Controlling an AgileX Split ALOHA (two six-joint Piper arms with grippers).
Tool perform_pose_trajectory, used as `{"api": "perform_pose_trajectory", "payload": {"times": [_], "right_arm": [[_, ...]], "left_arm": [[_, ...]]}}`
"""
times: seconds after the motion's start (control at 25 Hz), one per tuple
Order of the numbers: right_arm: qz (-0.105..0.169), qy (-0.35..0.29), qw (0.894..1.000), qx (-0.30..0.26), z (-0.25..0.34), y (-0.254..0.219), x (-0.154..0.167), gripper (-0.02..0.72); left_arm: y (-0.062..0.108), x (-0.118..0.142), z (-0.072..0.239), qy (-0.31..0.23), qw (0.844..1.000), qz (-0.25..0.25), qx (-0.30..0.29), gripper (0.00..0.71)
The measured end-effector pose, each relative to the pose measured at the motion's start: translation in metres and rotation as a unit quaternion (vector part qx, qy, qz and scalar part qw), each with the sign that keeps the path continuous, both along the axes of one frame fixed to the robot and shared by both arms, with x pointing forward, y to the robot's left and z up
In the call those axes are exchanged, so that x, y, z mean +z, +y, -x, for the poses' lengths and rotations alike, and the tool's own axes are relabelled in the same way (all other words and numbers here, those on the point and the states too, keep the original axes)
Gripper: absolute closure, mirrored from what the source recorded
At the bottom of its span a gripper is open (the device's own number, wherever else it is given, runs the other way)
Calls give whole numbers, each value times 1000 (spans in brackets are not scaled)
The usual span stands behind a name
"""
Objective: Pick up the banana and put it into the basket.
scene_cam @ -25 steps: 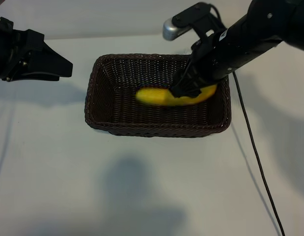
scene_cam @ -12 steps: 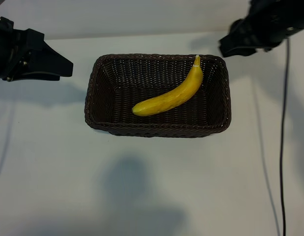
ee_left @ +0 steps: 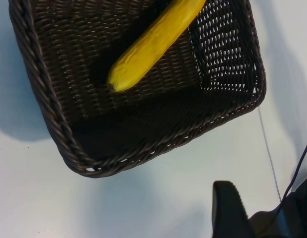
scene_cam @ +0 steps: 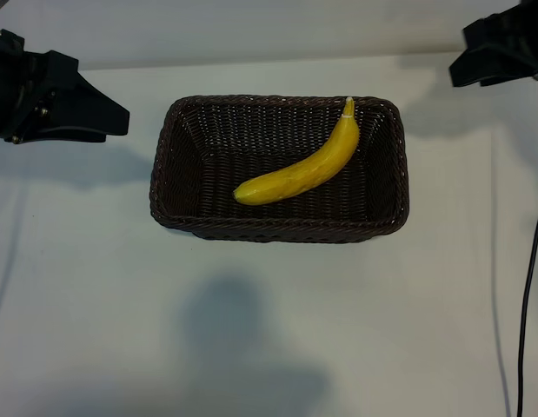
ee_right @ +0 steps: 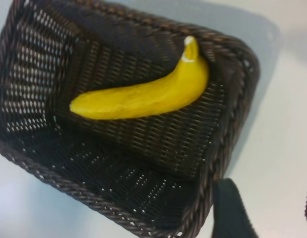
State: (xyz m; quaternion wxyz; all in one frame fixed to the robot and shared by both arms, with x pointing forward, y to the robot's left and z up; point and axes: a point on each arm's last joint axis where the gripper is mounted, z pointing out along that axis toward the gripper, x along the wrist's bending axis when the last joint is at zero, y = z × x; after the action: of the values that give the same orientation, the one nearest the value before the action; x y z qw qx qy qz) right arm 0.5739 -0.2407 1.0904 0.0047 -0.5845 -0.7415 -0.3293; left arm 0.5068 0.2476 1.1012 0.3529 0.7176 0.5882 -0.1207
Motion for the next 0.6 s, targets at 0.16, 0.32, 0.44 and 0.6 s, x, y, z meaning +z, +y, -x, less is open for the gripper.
{"api": "perform_pose_trajectory", "payload": {"times": [0.16, 0.32, 0.44, 0.6], "right_arm": [[-14, 10, 1000, -8, 0, -7, 1, 315], [-26, 23, 999, -4, 2, -6, -1, 315], [-30, 35, 999, -5, 5, -5, -10, 315], [-27, 44, 999, -7, 5, -6, -19, 315]], "left_arm": [[0, 0, 0, 0, 1000, 0, 0, 310], [0, 0, 0, 0, 1000, 0, 0, 310], [0, 0, 0, 0, 1000, 0, 0, 310], [0, 0, 0, 0, 1000, -1, 0, 310]]}}
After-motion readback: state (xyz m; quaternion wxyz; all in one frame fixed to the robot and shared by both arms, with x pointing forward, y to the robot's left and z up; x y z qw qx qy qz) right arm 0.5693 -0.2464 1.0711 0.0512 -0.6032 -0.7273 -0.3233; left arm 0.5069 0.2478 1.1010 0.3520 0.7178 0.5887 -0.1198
